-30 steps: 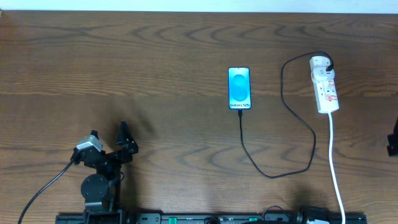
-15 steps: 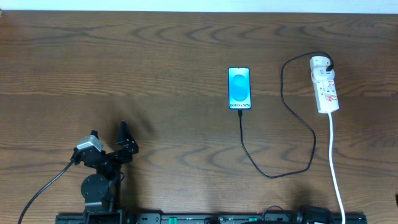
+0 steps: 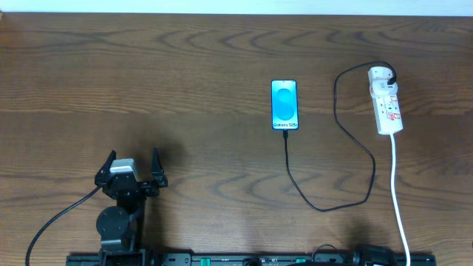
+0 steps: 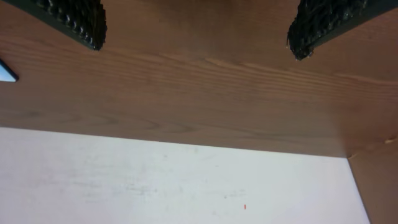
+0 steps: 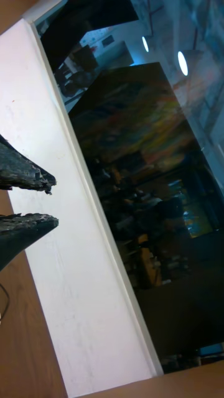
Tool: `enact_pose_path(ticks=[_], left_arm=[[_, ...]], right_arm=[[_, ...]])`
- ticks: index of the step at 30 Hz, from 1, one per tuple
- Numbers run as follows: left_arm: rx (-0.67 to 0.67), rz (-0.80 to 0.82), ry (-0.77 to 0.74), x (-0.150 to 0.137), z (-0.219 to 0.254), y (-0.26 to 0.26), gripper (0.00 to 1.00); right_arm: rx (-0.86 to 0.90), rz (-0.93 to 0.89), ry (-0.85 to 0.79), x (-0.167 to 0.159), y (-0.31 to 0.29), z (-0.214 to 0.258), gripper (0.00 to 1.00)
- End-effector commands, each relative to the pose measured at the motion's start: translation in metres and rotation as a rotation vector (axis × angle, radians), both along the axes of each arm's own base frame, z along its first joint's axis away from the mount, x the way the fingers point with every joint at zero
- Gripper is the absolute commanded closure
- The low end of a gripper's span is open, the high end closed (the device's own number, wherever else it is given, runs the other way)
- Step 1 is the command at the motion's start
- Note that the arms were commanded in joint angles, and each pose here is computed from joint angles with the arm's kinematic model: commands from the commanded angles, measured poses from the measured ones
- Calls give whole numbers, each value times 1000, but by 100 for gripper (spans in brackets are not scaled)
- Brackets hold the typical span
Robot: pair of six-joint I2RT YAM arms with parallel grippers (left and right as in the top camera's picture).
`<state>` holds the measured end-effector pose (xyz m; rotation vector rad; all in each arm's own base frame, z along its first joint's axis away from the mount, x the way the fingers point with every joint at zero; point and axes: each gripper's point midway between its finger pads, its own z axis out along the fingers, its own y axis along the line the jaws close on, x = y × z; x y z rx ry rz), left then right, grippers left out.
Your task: Plug charger to phone and switch on socket
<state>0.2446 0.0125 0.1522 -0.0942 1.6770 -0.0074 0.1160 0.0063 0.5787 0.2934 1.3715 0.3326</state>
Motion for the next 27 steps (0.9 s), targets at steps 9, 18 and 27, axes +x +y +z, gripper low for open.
enact_pose_path(ticks=[9, 18, 27], left_arm=[[42, -16, 44, -1, -15, -1, 5], [42, -16, 44, -1, -15, -1, 5], [42, -16, 44, -1, -15, -1, 5]], right_arm=[[4, -78, -80, -4, -14, 19, 30], [35, -78, 221, 4, -15, -54, 1], [63, -127, 544, -13, -20, -132, 1]])
